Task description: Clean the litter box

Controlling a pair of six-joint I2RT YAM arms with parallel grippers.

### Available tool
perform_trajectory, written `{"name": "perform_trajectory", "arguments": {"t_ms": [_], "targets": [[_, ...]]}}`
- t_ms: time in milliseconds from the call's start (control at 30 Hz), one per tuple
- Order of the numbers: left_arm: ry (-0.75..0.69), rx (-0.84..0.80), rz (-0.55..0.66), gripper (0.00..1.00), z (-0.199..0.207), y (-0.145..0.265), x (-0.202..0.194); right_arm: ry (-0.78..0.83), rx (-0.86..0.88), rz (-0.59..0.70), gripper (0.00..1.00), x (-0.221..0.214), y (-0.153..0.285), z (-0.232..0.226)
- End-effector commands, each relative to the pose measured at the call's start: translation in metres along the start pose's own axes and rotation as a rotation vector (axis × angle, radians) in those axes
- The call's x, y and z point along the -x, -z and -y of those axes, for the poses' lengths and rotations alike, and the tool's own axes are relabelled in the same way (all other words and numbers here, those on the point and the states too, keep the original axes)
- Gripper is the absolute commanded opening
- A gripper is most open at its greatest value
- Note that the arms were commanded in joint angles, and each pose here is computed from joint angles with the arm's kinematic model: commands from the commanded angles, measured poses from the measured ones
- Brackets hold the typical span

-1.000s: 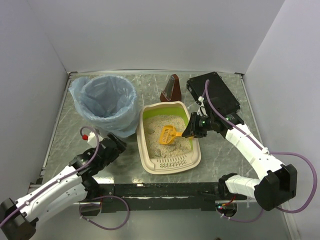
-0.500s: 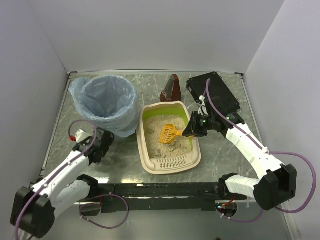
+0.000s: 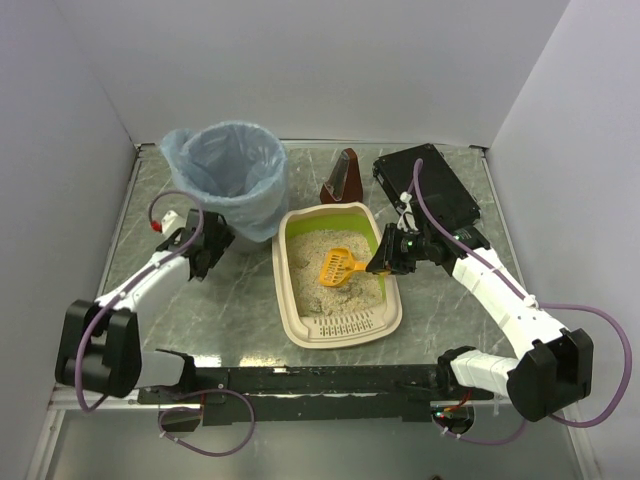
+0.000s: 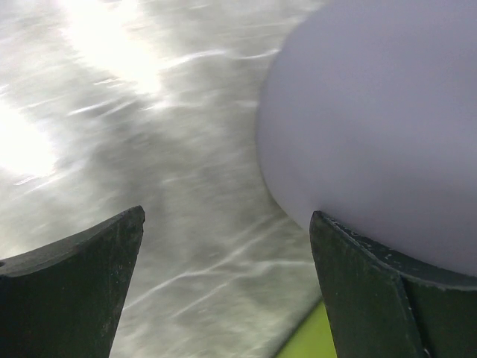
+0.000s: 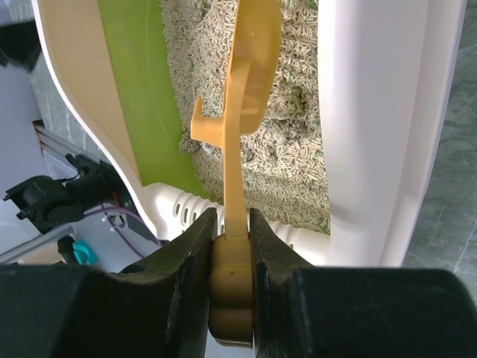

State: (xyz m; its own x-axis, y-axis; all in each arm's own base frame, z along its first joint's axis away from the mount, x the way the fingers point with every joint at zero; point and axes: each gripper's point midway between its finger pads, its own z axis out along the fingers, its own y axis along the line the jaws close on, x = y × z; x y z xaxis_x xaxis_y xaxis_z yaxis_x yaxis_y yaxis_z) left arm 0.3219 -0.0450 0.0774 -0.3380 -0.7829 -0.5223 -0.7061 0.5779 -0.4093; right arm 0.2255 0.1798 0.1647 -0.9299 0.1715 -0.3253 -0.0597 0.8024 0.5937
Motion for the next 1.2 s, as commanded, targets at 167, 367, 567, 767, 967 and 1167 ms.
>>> {"name": "perform_trajectory", "arguments": {"t_ms": [167,367,567,767,967,1167], "targets": [[-0.082,-0.145,-0.049,0.97,0.041,0.001,-0.001,0.021,-0.013,0.058,0.0,0.01,0.004,0.004],[-0.285,-0.44,-0.221,0.97,0.022,0.076,-0.058,0.069,-0.005,0.081,0.0,0.014,0.006,0.003],[-0.242,-0.642,-0.358,0.97,0.028,0.126,-0.111,0.066,0.019,0.055,0.0,0.013,-0.002,0.003],[-0.445,-0.522,-0.247,0.97,0.067,0.144,-0.119,0.095,0.024,0.073,0.0,0.013,-0.001,0.003],[-0.687,-0.196,-0.071,0.97,0.065,0.133,-0.103,0.109,0.012,0.097,0.0,0.012,0.002,0.007],[-0.675,-0.275,-0.058,0.97,0.096,0.147,-0.101,0.104,-0.004,0.1,0.0,0.008,0.001,0.012]]}}
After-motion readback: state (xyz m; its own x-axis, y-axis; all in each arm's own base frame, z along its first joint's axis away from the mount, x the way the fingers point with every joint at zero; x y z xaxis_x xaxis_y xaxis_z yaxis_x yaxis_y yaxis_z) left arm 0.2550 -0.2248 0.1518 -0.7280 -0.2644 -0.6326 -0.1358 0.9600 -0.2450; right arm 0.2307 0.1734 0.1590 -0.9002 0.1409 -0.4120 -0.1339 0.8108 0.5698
